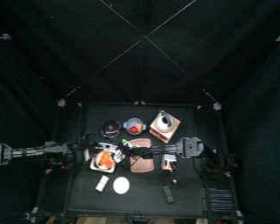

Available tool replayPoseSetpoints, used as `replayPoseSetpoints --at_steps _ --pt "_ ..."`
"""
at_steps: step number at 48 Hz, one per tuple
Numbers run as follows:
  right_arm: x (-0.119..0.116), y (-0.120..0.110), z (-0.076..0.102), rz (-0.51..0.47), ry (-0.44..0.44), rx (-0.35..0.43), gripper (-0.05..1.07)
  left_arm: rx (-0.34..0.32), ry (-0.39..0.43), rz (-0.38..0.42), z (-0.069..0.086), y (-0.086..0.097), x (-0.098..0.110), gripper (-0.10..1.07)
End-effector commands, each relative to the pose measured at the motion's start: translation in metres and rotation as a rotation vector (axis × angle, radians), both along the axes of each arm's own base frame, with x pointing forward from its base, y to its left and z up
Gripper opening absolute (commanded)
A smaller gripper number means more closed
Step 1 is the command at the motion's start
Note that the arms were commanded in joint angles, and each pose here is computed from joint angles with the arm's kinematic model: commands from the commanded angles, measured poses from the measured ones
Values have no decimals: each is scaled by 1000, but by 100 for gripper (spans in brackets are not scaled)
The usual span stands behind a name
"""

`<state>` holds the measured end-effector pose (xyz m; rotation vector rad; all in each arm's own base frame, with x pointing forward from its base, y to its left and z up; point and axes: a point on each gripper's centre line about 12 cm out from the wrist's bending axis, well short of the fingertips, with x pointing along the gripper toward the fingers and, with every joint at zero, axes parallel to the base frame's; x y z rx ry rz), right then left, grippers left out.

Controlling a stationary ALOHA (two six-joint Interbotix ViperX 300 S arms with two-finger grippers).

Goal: Grab pan

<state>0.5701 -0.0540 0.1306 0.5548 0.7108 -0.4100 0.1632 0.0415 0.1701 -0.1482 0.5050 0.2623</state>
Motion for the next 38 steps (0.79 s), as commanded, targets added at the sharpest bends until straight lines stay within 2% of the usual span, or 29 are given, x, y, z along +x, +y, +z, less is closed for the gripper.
replayPoseSetpoints --at_steps 1,12,27,38 --pt "4 0 21 0 -40 -5 84 7 -22 1 6 1 3 65" --pt "2 -2 20 -7 -25 -6 67 7 -20 1 6 1 3 65" --pt "0 -1 32 -1 -38 -14 54 7 -19 1 6 1 3 65" --pt "-3 -2 33 -3 -32 -19 38 6 -17 1 6 1 3 65"
